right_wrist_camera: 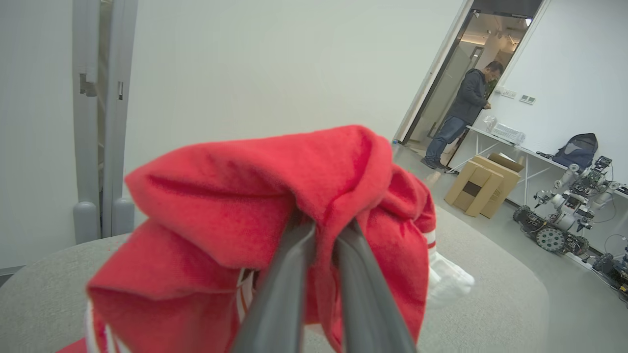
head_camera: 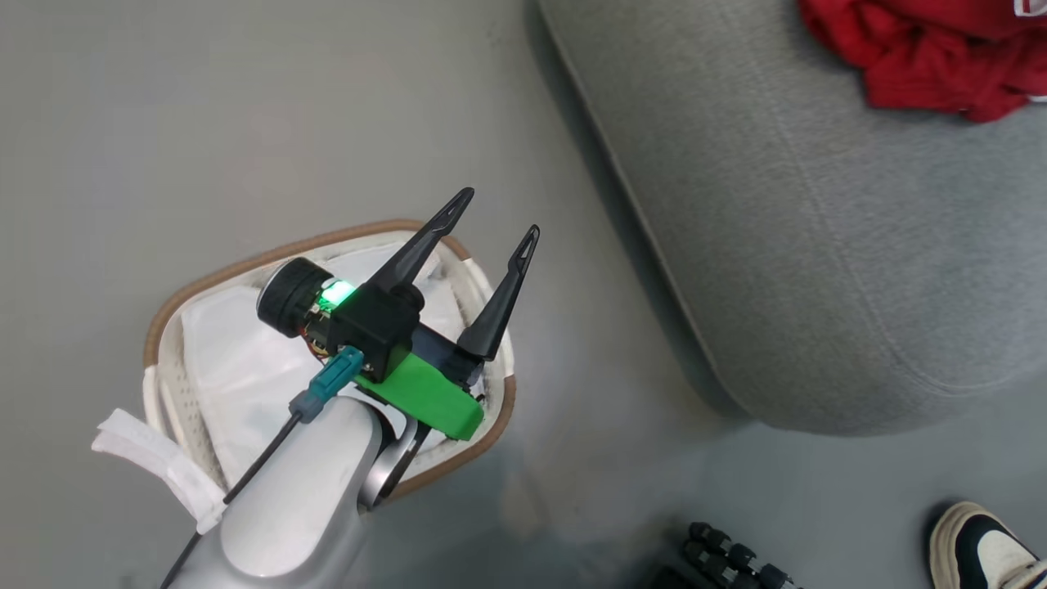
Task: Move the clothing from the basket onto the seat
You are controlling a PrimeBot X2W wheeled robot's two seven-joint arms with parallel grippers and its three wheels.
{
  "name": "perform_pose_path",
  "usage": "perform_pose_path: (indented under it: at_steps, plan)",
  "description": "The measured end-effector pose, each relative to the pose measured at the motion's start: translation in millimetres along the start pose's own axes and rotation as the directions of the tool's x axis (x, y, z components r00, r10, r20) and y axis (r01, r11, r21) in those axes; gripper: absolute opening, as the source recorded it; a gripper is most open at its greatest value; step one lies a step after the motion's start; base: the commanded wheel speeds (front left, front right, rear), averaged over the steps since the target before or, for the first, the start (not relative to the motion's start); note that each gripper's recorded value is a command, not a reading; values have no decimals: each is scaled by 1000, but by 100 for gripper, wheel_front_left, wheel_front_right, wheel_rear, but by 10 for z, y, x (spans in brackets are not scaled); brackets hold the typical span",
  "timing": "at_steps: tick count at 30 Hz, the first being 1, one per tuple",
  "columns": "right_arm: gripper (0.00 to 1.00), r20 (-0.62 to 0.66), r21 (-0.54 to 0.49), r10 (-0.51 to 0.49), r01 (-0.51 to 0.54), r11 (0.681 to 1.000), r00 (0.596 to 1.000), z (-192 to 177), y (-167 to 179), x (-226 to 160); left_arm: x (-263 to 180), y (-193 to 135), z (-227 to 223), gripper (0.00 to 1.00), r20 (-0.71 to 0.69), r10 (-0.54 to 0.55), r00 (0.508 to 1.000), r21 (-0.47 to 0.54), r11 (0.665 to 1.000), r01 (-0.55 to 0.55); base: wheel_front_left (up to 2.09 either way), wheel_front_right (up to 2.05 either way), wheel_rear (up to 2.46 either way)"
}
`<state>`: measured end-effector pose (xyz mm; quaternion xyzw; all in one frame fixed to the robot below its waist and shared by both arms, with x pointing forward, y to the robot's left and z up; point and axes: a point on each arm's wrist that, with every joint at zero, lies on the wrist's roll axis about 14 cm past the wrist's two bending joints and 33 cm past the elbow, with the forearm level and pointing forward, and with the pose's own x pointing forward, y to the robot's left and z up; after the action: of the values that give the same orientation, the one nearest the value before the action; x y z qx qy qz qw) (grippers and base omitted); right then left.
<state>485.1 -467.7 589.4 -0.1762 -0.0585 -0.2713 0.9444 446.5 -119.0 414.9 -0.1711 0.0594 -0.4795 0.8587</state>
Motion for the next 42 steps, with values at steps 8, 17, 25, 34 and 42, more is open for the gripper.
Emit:
perform_pose_path:
  at_steps: [8,17,25,34,42]
  plan:
    - [100,-167,80,-13,26,996,986,-790,396,-78,-165,357,-169,100,-24,97,995,-27,995,-98,0,0,0]
    - [100,-253,100,-13,40,994,967,-1150,461,-584,-160,397,-79,100,-5,121,993,-22,992,-121,0,0,0]
    - [100,-279,126,58,-23,992,959,-1124,522,-1075,-220,369,138,100,23,151,988,8,988,-151,0,0,0]
    - [100,-155,221,280,-243,945,947,-666,1227,-1215,-536,515,413,100,57,268,962,76,959,-272,0,0,0]
    - [100,-36,311,489,-456,834,871,-298,2147,-1330,-1088,893,547,100,76,473,878,107,871,-479,0,0,0]
